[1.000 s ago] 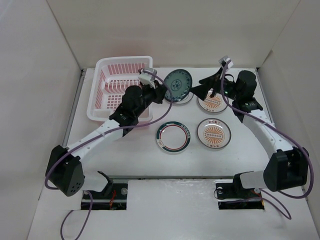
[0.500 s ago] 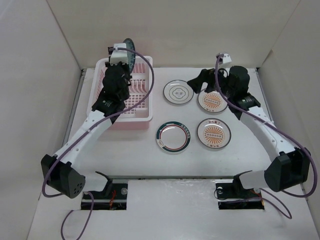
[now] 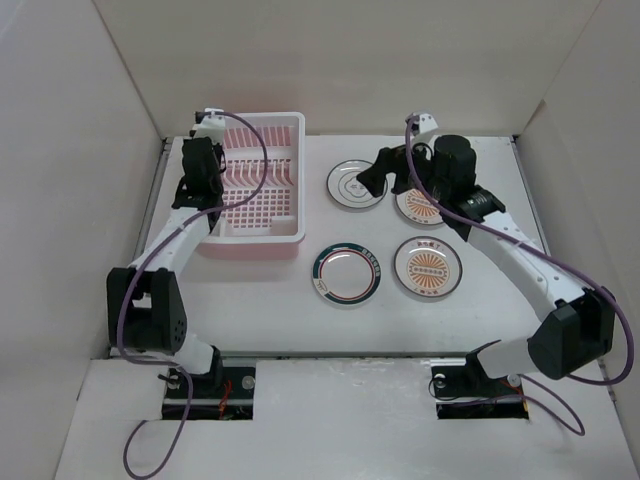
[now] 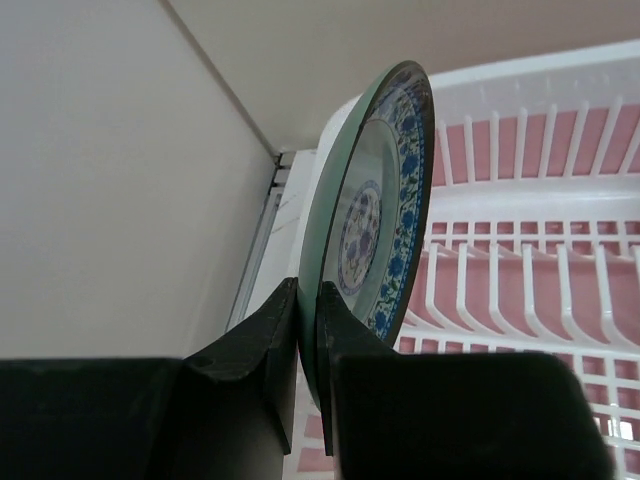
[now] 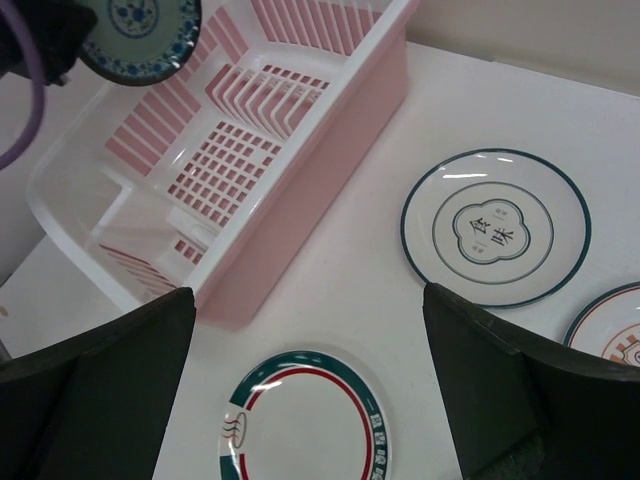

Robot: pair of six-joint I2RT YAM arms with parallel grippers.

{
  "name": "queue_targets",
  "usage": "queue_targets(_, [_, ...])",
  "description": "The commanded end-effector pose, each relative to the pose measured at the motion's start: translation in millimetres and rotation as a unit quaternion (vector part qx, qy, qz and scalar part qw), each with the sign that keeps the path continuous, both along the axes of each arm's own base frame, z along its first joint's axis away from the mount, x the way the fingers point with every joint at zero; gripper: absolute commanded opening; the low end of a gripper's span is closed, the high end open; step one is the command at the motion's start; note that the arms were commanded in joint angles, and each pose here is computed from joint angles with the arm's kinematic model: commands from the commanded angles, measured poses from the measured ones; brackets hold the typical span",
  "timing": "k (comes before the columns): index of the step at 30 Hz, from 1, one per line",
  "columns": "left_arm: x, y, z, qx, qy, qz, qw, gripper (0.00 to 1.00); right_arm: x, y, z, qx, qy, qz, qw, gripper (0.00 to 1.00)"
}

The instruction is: Load the plates into the dish rack

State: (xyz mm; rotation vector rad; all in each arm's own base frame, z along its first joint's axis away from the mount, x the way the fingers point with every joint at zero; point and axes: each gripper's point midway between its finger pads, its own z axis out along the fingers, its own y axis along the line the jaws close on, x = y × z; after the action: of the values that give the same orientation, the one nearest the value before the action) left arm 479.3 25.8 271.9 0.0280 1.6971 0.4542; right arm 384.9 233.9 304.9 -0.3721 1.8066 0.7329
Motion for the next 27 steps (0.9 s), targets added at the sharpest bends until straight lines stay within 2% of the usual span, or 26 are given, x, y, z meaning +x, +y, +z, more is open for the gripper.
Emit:
queue_targets(1, [17.2,6.1,46.6,0.002,-0.077,-0.023,0.997,0.0,-3.7,7.6,35.1,0.009,-0.047,0.011,0.999,1.0])
queue_targets(9, [42.9,28.2,23.6,0.002,-0.056,-0.009,0.998,0.0,-8.5,19.3,35.5,0.006,-0.05,0.026,0.998,1.0])
queue_targets(13, [51.4,25.0,8.2,-0.015,-0.046,-0.013,0.999,0.0,-8.5,20.6,35.3,0.004,-0.051,0.022,0.998,1.0])
queue_targets(27, [51.1,41.2,-8.8,-0.012,-0.043,0.037,0.998,0.0,-8.3,20.3,35.2,0.001,-0.054,0.023,0.998,1.0])
